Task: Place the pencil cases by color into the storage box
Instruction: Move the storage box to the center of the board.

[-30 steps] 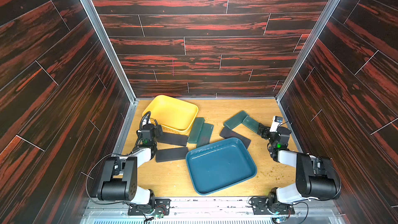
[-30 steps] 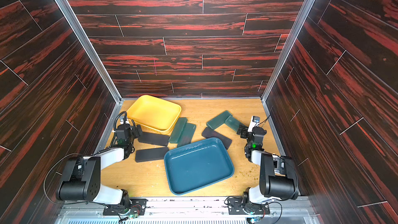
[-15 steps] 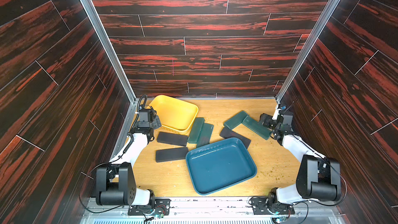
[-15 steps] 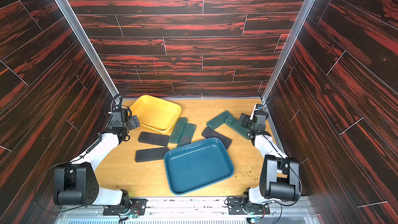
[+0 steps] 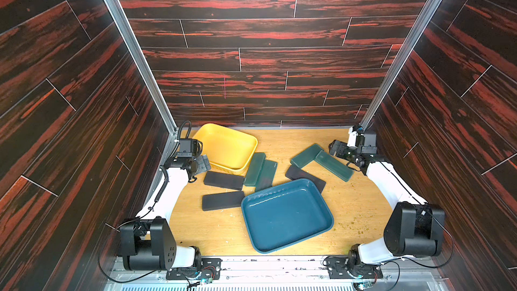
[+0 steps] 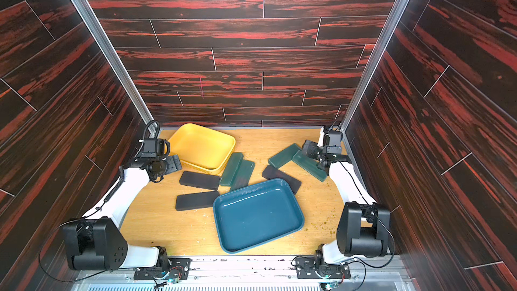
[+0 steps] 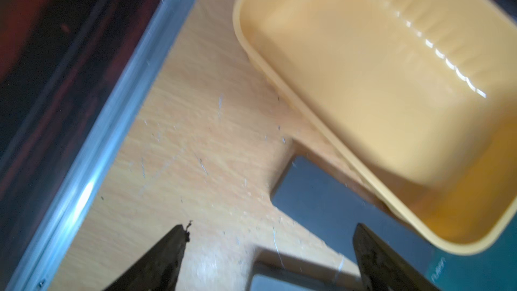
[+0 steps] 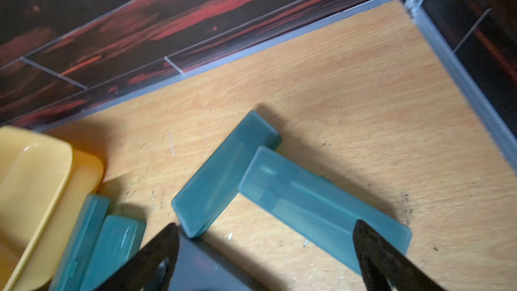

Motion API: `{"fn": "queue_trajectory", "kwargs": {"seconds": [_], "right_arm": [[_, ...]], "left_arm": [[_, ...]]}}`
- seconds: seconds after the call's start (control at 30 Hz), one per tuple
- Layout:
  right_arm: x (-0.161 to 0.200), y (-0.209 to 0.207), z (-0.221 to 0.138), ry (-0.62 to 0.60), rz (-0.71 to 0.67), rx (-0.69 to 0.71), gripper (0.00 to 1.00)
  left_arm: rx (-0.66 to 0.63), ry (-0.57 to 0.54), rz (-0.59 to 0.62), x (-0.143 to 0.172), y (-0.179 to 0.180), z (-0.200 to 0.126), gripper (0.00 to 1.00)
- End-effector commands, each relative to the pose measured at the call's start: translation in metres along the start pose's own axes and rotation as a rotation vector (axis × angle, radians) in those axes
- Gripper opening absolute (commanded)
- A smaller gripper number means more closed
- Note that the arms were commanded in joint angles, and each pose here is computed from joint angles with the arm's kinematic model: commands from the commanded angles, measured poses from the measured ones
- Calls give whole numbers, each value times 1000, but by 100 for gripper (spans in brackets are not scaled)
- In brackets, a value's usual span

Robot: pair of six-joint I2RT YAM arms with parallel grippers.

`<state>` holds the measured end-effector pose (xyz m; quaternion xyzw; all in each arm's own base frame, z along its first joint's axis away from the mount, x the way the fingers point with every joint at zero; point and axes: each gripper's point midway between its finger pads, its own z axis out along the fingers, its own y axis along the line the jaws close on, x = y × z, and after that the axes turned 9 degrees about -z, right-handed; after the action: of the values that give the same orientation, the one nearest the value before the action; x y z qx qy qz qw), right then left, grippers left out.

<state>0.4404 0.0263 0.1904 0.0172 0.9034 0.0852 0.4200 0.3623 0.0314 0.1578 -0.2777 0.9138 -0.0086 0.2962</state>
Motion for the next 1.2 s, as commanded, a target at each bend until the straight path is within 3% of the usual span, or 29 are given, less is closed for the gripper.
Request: {"fn": "queue_trajectory", "kwargs": {"seconds": [0.0, 0.27, 0.6, 0.73, 0.97, 1.17], "right_arm": [[17, 13, 8, 90, -36, -34, 97], [14, 47, 5, 85, -138, -83, 96], [19, 78, 6, 82, -198, -162, 95], [17, 104, 3, 72, -187, -243, 95], [13, 122, -16, 27, -148, -261, 94], [13, 93, -34, 27, -122, -97, 94]], "left_arm": [[43, 86, -47, 17, -5, -11, 94], [110, 135, -113, 30, -15, -8, 94], [179, 95, -71, 22, -36, -16, 94], [217, 65, 33, 23, -64, -25, 94], [277, 22, 240, 41, -119, -42, 95], [342, 12, 358, 73, -155, -50, 95]]}}
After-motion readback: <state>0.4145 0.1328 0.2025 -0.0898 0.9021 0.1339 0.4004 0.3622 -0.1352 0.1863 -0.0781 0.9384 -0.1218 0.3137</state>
